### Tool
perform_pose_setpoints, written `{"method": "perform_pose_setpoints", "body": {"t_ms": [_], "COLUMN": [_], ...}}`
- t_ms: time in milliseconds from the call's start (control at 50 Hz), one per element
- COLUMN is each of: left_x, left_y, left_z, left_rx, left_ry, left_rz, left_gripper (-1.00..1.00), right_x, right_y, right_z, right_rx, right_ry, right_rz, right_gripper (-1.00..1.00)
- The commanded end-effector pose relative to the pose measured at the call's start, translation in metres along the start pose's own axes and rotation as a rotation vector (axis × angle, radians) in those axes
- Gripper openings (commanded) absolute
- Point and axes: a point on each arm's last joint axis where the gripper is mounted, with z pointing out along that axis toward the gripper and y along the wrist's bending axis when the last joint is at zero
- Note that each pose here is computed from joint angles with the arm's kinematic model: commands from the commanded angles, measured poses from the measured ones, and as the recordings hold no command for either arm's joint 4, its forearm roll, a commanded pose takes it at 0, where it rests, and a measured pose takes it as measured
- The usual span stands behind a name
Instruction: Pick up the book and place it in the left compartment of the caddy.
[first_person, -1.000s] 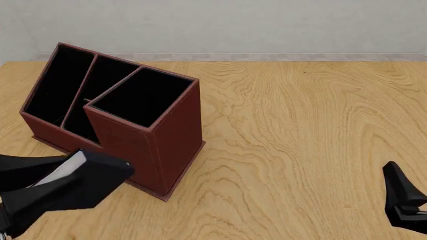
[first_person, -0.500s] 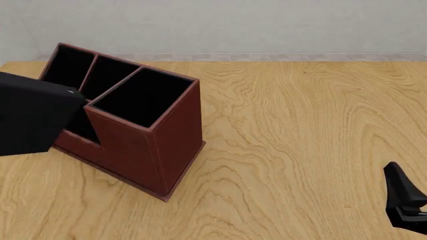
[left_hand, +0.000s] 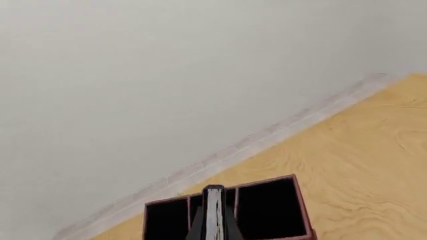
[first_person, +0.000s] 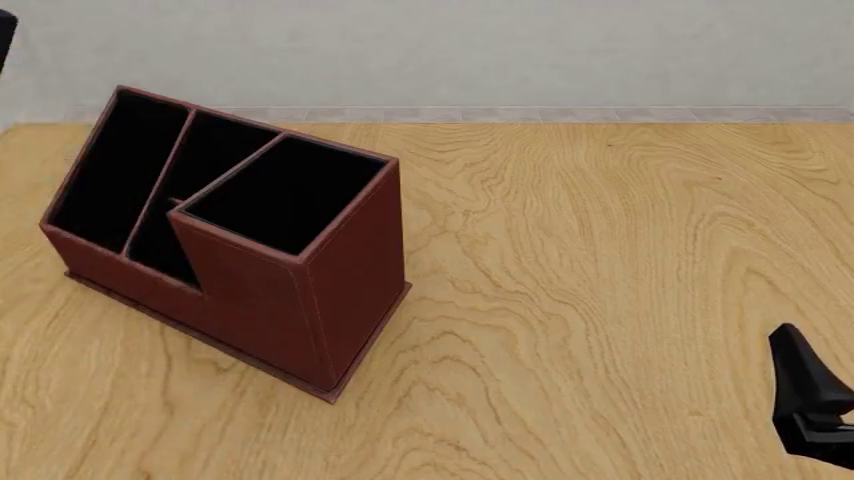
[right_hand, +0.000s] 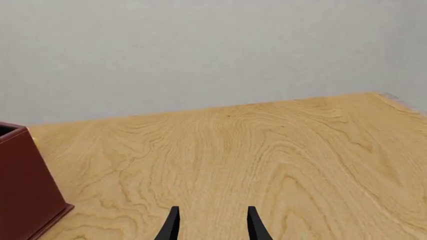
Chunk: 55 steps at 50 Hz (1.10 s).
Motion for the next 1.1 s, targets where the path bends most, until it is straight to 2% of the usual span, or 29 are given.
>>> {"method": "perform_pose_setpoints", "body": {"t_ms": [20,100,160,240,280,320,380,420,440,460,480,500,520,560,660,820,860,900,920,940,960,980,1000,1060,1080,1100], "left_x": [-0.011,-0.011,-0.007,-0.007,-0.005,-0.005,-0.003,-0.002,-0.005,-0.012,0.003,0.008,0.010,0.015,0.024,0.038,0.039,0.038,0.039,0.042,0.040,0.041,0.043,0.043,0.043,0.042], "left_y": [0.015,0.019,0.023,0.029,0.035,0.035,0.044,0.045,0.044,0.034,0.039,0.050,0.053,0.053,0.062,0.074,0.072,0.066,0.073,0.075,0.072,0.070,0.074,0.072,0.075,0.072], "left_z": [0.018,0.026,0.035,0.044,0.056,0.055,0.065,0.067,0.061,0.043,0.059,0.070,0.075,0.076,0.091,0.106,0.109,0.107,0.112,0.117,0.113,0.114,0.114,0.116,0.118,0.117], "left_rx": [-0.178,-0.214,-0.243,-0.275,-0.290,-0.292,-0.346,-0.343,-0.363,-0.337,-0.345,-0.394,-0.403,-0.407,-0.418,-0.442,-0.424,-0.398,-0.424,-0.420,-0.415,-0.401,-0.420,-0.406,-0.420,-0.402], "left_ry": [0.019,0.038,0.074,0.100,0.143,0.134,0.161,0.162,0.130,0.047,0.139,0.176,0.194,0.197,0.252,0.312,0.321,0.309,0.332,0.353,0.330,0.338,0.338,0.345,0.352,0.344], "left_rz": [0.029,0.014,0.030,0.002,-0.032,-0.021,-0.041,-0.050,-0.049,-0.019,0.024,-0.030,-0.045,-0.013,-0.054,-0.066,-0.074,-0.045,-0.128,-0.153,-0.120,-0.120,-0.116,-0.123,-0.165,-0.148], "left_gripper": [-1.00,-1.00,-1.00,-1.00,-1.00,-1.00,-1.00,-1.00,-1.00,-1.00,-1.00,-1.00,-1.00,-1.00,-1.00,-1.00,-1.00,-1.00,-1.00,-1.00,-1.00,-1.00,-1.00,-1.00,-1.00,-1.00], "right_x": [0.000,0.000,0.000,0.000,0.000,0.000,0.000,0.000,0.000,0.000,0.000,0.000,0.000,0.000,0.000,0.000,0.000,0.000,0.000,0.000,0.000,0.000,0.000,0.000,0.000,0.000], "right_y": [0.000,0.000,0.000,0.000,0.000,0.000,0.000,0.000,0.000,0.000,0.000,0.000,0.000,0.000,0.000,0.000,0.000,0.000,0.000,0.000,0.000,0.000,0.000,0.000,0.000,0.000], "right_z": [0.000,0.000,0.000,0.000,0.000,0.000,0.000,0.000,0.001,0.001,0.001,0.001,0.001,0.001,0.001,0.001,0.001,0.001,0.001,0.001,0.001,0.001,0.001,0.001,0.001,0.001], "right_rx": [0.002,0.003,0.003,0.003,0.003,0.003,0.005,0.005,0.005,0.005,0.004,0.004,0.004,0.004,0.004,0.003,0.002,0.002,0.002,0.002,0.002,0.002,0.002,0.001,0.001,0.001], "right_ry": [0.000,0.001,0.001,0.001,0.001,0.001,0.002,0.002,0.002,0.002,0.002,0.002,0.002,0.003,0.003,0.004,0.004,0.005,0.005,0.005,0.005,0.005,0.005,0.005,0.006,0.006], "right_rz": [0.002,0.002,0.002,0.004,0.004,0.004,0.006,0.006,0.006,0.006,0.006,0.006,0.007,0.007,0.007,0.005,0.004,0.003,0.003,0.003,0.003,0.004,0.003,0.002,0.002,0.002], "right_gripper": [1.00,1.00,1.00,1.00,1.00,1.00,1.00,1.00,1.00,1.00,1.00,1.00,1.00,1.00,1.00,1.00,1.00,1.00,1.00,1.00,1.00,1.00,1.00,1.00,1.00,1.00]}}
